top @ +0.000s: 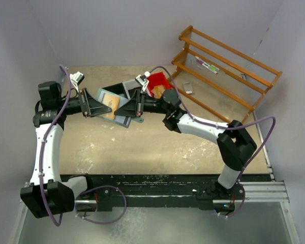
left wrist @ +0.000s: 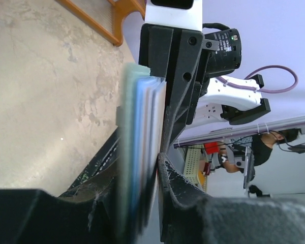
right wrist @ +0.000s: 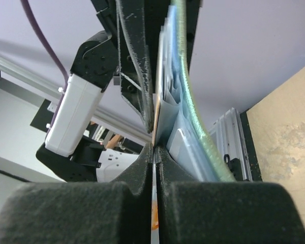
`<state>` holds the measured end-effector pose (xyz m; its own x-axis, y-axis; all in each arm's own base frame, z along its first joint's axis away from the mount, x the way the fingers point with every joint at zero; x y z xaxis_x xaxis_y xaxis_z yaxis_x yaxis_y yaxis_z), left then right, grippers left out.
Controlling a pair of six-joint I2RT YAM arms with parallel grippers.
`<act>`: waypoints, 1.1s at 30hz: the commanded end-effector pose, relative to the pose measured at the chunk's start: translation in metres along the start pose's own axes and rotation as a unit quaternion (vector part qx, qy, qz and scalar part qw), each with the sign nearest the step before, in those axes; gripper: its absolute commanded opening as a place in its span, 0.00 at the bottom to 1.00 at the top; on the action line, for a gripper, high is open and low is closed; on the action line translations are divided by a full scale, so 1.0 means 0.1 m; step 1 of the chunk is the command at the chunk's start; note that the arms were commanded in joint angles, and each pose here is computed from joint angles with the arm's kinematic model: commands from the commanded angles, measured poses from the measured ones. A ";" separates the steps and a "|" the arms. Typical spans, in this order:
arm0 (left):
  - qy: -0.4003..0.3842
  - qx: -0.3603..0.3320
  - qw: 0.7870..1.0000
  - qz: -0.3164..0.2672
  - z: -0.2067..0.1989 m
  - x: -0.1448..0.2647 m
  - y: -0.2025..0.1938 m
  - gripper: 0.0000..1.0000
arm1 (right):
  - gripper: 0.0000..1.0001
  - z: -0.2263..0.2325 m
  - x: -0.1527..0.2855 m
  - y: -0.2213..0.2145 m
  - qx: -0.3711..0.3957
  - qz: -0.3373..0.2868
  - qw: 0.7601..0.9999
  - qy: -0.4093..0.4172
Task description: Take the credit cards out of the card holder
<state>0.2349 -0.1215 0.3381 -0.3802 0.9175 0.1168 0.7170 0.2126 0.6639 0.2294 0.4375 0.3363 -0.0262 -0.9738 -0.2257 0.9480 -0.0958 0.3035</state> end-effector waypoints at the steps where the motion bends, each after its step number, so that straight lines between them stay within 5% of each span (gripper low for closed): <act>1: -0.036 -0.017 0.999 0.002 -0.15 0.01 -0.01 0.30 | 0.00 0.41 -0.11 0.02 0.046 0.002 0.998 0.053; 12: -0.061 -0.030 0.998 0.010 -0.29 0.05 -0.03 0.09 | 0.00 0.22 0.00 -0.11 0.036 0.022 0.999 0.027; 33: -0.071 -0.042 0.996 0.014 -0.39 0.07 -0.02 0.26 | 0.00 0.18 0.02 -0.12 0.041 0.029 0.999 0.001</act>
<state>0.2224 -0.1262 0.3442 -0.3190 0.9450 0.0726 0.7323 0.1971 0.6518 0.2209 0.4365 0.3293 -0.0120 -0.9838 -0.1789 0.9396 -0.0723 0.3345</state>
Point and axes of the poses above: each gripper's point midway between its finger pads, its own x axis back along the fingers, its own z axis along the line the jaws close on, y = z × x, the point moved 1 cm from there along x, back along the fingers, and after that the axes turned 12 degrees about -x, right-handed, at the moved point
